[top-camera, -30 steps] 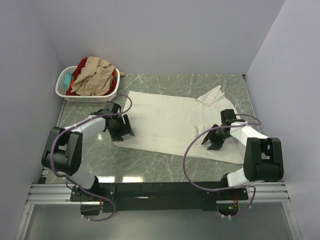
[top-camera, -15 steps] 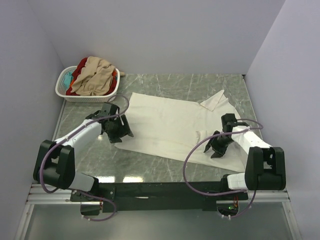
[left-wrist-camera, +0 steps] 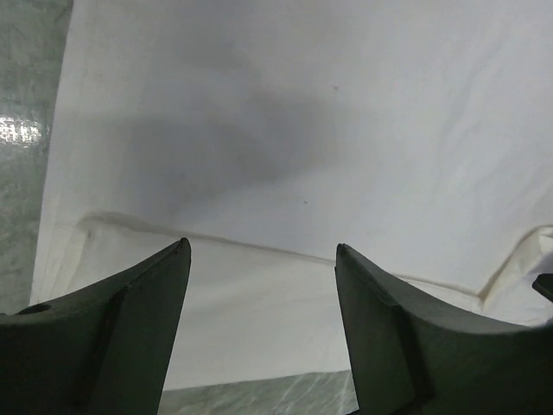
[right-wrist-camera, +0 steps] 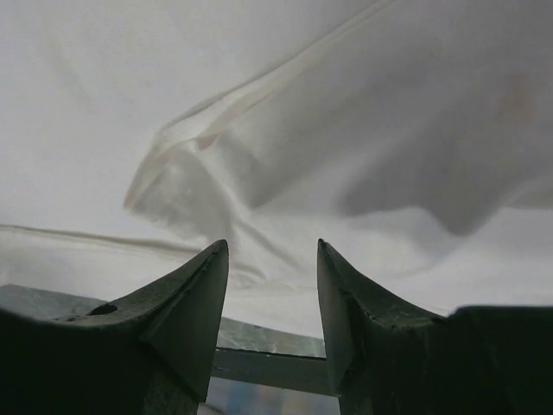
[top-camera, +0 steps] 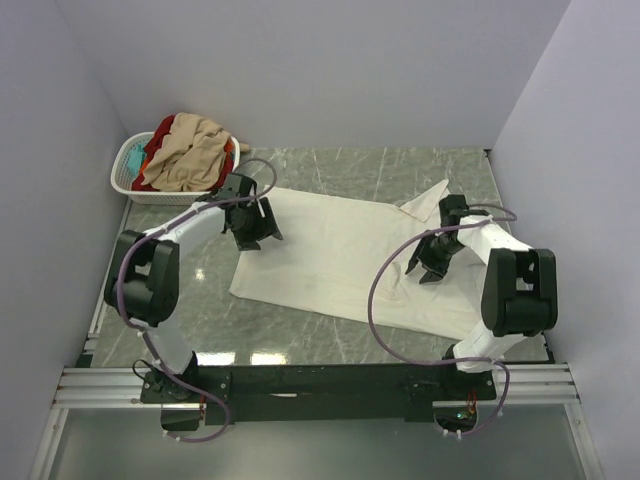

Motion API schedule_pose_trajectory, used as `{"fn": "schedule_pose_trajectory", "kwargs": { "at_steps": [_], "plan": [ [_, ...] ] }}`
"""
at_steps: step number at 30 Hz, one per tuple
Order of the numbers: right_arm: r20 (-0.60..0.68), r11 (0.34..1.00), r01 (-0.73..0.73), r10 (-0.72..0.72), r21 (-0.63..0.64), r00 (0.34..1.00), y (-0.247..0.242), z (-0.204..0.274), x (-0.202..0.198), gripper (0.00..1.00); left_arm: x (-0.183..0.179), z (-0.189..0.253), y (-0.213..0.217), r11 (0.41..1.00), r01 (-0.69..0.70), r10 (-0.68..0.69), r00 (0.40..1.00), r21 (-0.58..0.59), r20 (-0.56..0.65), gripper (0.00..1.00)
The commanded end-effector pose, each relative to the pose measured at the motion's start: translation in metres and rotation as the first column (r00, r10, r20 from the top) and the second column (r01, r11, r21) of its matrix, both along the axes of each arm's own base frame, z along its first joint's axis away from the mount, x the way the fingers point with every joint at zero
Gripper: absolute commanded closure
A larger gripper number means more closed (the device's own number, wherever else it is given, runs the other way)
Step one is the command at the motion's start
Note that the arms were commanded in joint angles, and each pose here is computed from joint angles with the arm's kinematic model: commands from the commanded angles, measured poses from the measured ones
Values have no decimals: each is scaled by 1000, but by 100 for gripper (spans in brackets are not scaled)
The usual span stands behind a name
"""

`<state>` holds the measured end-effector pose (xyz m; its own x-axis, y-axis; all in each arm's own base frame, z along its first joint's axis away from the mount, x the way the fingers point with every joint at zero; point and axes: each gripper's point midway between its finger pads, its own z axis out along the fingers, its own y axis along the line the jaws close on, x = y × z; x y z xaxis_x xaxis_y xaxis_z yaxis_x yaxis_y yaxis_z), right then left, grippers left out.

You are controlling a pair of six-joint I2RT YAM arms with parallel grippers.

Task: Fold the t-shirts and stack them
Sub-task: Fold the tshirt

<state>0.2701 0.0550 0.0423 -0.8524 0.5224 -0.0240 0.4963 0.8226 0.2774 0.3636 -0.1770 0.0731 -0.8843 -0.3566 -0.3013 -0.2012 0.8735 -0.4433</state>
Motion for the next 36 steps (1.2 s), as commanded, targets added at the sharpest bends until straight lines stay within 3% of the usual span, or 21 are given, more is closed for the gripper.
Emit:
{"fn": "schedule_pose_trajectory", "kwargs": {
  "at_steps": [1,11,23,31,36],
  "plan": [
    [-8,1000,-21,21,17,1000,2,-12,3,47,2,-11,-2,999,30,-29,999,18,-20,26],
    [-111,1000,2,1,23,994,4,-47,-50,48,-46,-54,18,997,1,10,990,76,-142,26],
    [-122,999,40,-38,20,992,8,-49,-102,48,-115,-57,43,995,-28,43,985,91,-167,26],
    [-52,996,68,-65,61,997,16,-27,-100,48,-127,-39,42,998,-33,38,991,45,-125,25],
    [32,996,62,-64,68,997,17,8,-69,47,-114,-13,34,1000,-25,25,998,3,-60,24]
  ]
}}
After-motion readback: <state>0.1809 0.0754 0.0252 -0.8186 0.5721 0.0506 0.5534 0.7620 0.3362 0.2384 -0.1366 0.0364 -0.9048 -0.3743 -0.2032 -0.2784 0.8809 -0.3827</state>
